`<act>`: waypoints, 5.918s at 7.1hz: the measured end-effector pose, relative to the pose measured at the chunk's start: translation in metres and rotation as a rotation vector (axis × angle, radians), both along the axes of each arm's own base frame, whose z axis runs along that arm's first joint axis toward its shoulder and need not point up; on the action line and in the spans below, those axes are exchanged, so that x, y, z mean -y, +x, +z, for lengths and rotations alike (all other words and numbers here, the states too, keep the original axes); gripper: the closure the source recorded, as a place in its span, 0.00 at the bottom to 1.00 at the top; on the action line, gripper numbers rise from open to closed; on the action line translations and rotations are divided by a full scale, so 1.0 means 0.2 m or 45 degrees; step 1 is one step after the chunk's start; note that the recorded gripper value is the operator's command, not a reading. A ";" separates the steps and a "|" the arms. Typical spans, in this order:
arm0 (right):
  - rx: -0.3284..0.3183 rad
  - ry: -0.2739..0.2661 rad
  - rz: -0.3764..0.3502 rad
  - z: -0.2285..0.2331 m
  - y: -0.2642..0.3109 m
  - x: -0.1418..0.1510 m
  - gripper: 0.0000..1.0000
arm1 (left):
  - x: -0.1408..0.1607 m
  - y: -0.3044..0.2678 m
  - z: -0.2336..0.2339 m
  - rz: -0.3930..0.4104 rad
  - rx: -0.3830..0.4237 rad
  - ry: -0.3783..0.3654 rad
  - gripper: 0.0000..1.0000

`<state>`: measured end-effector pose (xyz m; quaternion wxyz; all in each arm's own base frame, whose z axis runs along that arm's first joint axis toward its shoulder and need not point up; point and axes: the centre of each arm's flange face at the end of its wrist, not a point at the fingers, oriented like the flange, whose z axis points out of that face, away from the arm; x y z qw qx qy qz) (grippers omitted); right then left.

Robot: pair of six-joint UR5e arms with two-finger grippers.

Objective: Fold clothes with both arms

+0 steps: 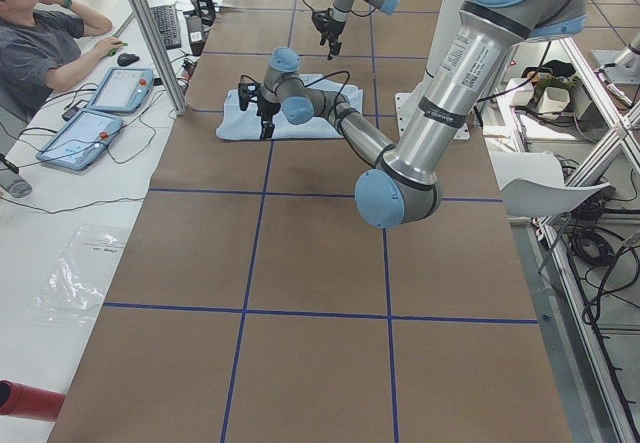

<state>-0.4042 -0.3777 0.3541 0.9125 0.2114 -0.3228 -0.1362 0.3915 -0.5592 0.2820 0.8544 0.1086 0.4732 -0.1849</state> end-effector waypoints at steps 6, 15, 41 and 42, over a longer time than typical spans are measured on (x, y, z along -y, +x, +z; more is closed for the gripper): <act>0.257 -0.265 0.035 -0.17 -0.04 -0.05 0.00 | -1.19 0.43 -0.21 0.154 -0.236 -0.395 0.02; 0.309 -0.312 0.038 -0.22 -0.04 -0.07 0.00 | -1.37 0.89 -0.03 0.156 -0.078 -0.472 0.64; 0.223 -1.009 0.806 -0.38 -0.93 -0.58 0.29 | -1.33 0.78 -0.15 0.147 -0.125 -0.445 1.00; 0.223 -1.009 0.807 -0.38 -0.93 -0.58 0.54 | -1.33 0.78 -0.15 0.147 -0.124 -0.445 1.00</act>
